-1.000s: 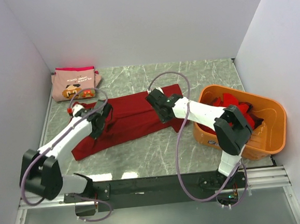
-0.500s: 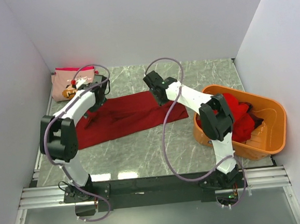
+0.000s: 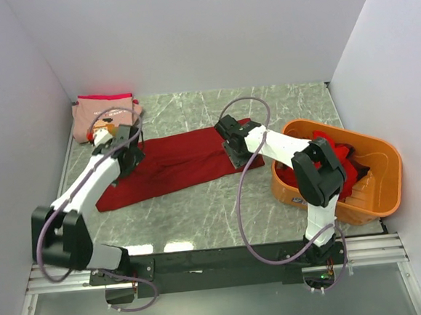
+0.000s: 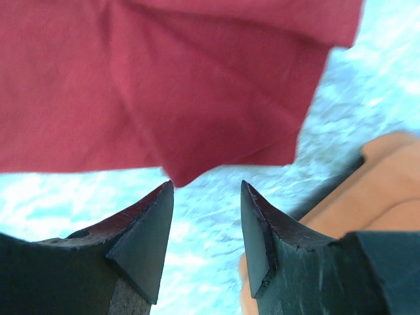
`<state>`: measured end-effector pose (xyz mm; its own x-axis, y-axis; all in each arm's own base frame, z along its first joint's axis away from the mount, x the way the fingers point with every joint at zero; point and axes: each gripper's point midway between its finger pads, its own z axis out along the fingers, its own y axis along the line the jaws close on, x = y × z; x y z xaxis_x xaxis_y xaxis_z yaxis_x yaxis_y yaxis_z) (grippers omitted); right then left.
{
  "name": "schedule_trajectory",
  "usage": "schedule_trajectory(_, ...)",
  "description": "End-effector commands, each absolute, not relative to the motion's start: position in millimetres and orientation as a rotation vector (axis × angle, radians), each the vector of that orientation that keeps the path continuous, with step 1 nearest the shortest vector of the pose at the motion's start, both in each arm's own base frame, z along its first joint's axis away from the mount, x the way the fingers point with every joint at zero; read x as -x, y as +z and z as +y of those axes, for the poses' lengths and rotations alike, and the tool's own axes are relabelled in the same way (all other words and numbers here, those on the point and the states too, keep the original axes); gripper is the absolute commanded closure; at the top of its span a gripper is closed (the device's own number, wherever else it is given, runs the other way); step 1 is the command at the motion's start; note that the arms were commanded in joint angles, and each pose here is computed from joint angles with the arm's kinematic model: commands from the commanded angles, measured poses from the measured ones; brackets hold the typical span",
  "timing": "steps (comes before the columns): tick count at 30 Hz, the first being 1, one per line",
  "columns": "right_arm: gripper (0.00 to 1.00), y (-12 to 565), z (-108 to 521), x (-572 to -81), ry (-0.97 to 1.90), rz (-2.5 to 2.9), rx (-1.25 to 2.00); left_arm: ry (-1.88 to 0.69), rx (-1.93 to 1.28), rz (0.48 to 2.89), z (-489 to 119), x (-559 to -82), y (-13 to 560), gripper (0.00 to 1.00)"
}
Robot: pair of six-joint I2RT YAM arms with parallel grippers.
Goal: Fold and stack the t-shirts
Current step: Fold the tshirt
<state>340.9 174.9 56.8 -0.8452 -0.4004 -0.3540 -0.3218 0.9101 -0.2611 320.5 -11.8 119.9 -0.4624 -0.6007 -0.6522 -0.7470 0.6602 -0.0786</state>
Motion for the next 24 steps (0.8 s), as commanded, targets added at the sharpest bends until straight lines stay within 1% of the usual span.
schedule_trajectory(1,0.48,69,191,-337,-0.149,2.640,0.508,0.100,1.071,2.196,-29,-316,114,0.01)
schedule_trajectory(8,0.48,51,201,-334,-0.104,2.682,0.541,0.135,1.094,2.215,-25,-308,92,0.01)
schedule_trajectory(12,0.51,42,199,-338,-0.135,2.698,0.527,0.147,1.089,2.232,-26,-315,80,0.01)
schedule_trajectory(14,0.57,43,190,-344,-0.224,2.686,0.492,0.177,1.097,2.245,-24,-319,73,0.01)
schedule_trajectory(18,0.63,39,176,-355,-0.303,2.692,0.441,0.253,1.127,2.257,-13,-318,59,0.01)
schedule_trajectory(19,0.74,39,174,-357,-0.304,2.694,0.429,0.267,1.142,2.265,-11,-317,54,0.01)
schedule_trajectory(21,0.89,43,170,-363,-0.329,2.680,0.407,0.270,1.162,2.264,-7,-316,50,0.01)
schedule_trajectory(22,1.00,45,168,-367,-0.341,2.669,0.395,0.274,1.170,2.260,-4,-315,48,0.01)
schedule_trajectory(24,1.00,52,166,-373,-0.354,2.659,0.380,0.280,1.186,2.253,0,-314,46,0.01)
